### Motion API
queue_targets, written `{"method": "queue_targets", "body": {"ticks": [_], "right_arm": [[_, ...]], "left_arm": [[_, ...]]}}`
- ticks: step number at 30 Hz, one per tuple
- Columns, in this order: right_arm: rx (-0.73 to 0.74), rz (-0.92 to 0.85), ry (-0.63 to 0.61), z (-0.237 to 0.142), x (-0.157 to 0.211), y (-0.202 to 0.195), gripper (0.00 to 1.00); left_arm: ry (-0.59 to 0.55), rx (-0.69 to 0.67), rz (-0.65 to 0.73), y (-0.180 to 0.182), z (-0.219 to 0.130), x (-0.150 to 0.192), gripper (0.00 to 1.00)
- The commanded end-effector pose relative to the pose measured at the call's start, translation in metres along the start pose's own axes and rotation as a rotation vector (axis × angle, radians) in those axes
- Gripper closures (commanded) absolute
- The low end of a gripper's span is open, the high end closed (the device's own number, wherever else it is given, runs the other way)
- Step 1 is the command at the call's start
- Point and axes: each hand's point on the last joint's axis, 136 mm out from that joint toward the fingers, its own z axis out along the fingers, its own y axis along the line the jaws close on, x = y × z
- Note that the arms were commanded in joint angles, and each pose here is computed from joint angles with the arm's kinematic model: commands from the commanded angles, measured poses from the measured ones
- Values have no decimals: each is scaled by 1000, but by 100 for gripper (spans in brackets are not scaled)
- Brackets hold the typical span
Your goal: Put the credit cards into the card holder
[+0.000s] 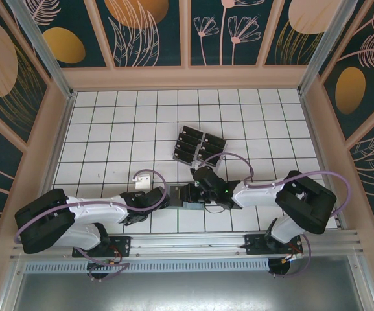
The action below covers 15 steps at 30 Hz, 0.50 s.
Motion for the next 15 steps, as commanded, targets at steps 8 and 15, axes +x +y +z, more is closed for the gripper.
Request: {"method": "queue_targets", "body": {"ticks": [8, 15], "right_arm": [[41, 8, 17, 10, 6, -13, 73], [35, 0, 23, 13, 4, -8, 73]], "left_arm": [[58, 18, 4, 1, 5, 17, 1], [59, 20, 8, 1, 6, 17, 1]]}}
